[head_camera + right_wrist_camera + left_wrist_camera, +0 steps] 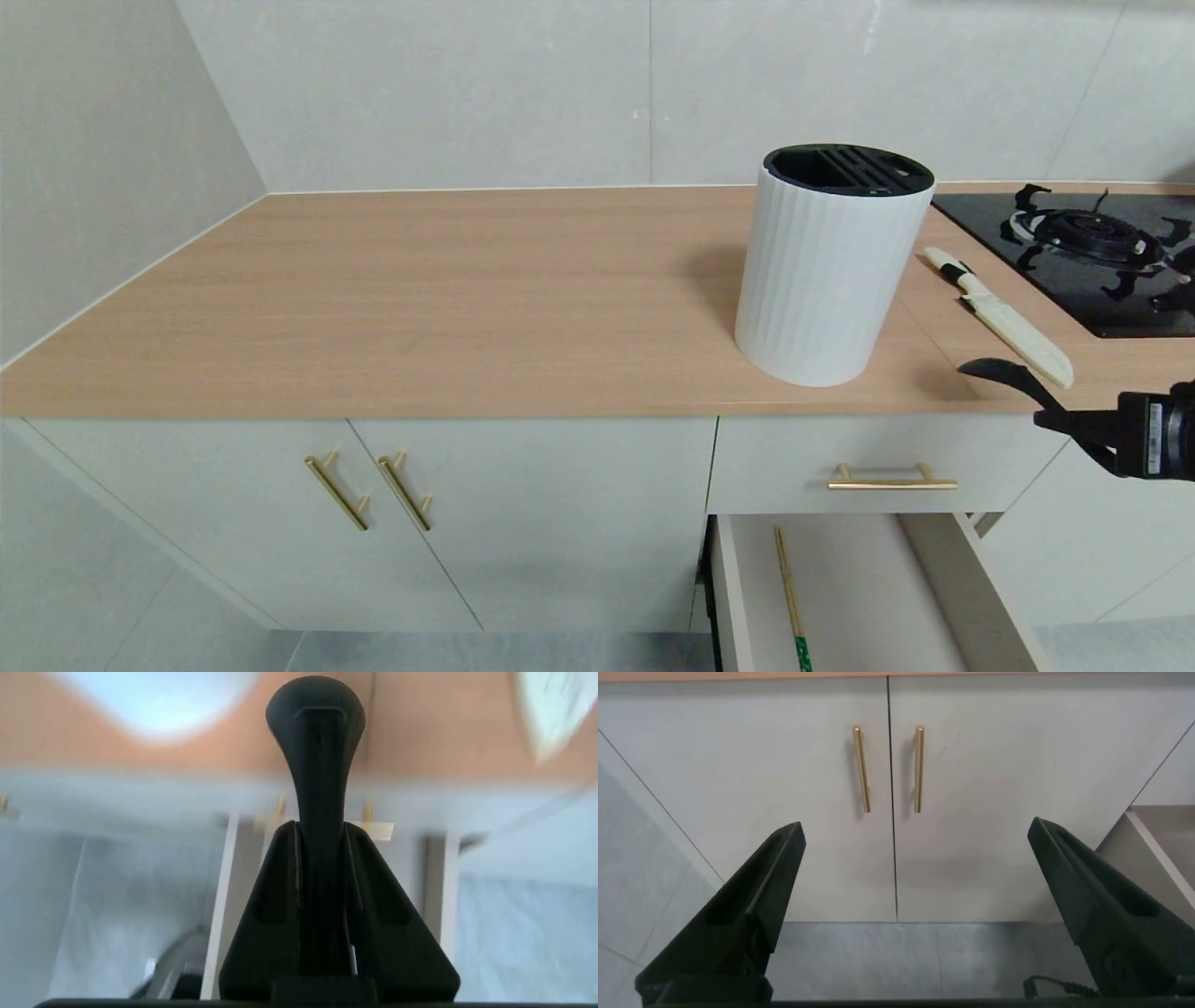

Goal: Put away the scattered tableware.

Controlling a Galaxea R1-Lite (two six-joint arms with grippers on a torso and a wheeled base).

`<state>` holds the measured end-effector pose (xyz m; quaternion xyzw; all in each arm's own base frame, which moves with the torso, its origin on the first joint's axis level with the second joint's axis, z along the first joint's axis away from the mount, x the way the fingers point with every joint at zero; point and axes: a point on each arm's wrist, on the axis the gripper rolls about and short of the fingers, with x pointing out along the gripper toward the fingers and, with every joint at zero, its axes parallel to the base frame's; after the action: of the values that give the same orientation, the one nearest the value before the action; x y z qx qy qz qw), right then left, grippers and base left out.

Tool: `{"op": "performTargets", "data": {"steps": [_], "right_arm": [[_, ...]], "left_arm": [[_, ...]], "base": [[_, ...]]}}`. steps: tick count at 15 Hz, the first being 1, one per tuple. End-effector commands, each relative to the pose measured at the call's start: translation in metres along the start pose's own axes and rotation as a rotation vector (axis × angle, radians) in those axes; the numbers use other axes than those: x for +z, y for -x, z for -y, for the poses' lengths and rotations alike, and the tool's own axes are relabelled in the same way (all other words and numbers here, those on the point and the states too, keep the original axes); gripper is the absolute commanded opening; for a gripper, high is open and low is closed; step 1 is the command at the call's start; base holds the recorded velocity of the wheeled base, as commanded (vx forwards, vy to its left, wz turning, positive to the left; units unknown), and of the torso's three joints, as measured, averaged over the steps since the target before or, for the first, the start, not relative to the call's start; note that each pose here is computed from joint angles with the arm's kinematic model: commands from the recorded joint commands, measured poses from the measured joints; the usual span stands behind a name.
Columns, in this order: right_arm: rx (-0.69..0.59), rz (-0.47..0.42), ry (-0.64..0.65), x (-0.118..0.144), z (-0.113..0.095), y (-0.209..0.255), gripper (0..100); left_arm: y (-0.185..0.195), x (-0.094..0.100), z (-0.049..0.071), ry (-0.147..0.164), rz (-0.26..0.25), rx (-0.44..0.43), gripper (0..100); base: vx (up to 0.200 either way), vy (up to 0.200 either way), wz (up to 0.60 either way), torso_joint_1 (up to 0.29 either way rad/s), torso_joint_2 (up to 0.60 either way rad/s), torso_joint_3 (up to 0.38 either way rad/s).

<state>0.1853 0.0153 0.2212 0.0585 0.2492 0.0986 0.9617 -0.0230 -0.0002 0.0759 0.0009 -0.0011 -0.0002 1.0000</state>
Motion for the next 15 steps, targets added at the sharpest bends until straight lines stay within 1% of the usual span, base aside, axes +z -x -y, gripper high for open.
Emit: {"op": "performTargets", "data": {"steps": [1, 2, 3, 4, 5, 8, 15], "right_arm": [[0.004, -0.011, 0.037, -0.020, -0.001, 0.014, 0], [0.004, -0.041, 0.072, -0.031, 0.000, 0.013, 0], [0.007, -0.049, 0.097, -0.035, 0.000, 0.014, 0], [0.039, -0.061, 0.124, -0.041, -0.004, 0.015, 0], [0.068, -0.074, 0.140, -0.045, -0.008, 0.015, 0], [0.086, -0.100, 0.155, -0.052, -0.009, 0.012, 0], [0.164, -0.163, 0.186, -0.065, -0.016, 0.007, 0]], "left_arm": [[0.000, 0.000, 0.000, 0.000, -0.001, 0.000, 100], [0.000, 0.000, 0.000, 0.000, -0.001, 0.000, 100], [0.000, 0.000, 0.000, 0.000, -0.001, 0.000, 100], [0.000, 0.000, 0.000, 0.000, -0.001, 0.000, 100], [0.000, 0.000, 0.000, 0.000, -0.001, 0.000, 100], [0.000, 0.000, 0.000, 0.000, -0.001, 0.000, 100], [0.000, 0.000, 0.000, 0.000, -0.001, 0.000, 100]], "base": [[0.000, 0.000, 0.00, 0.000, 0.00, 0.000], [0.000, 0.000, 0.00, 0.000, 0.00, 0.000], [0.000, 0.000, 0.00, 0.000, 0.00, 0.000], [0.000, 0.000, 0.00, 0.000, 0.00, 0.000], [0.000, 0.000, 0.00, 0.000, 0.00, 0.000], [0.000, 0.000, 0.00, -0.025, 0.05, 0.033], [0.000, 0.000, 0.00, -0.198, 0.43, 0.235]]}}
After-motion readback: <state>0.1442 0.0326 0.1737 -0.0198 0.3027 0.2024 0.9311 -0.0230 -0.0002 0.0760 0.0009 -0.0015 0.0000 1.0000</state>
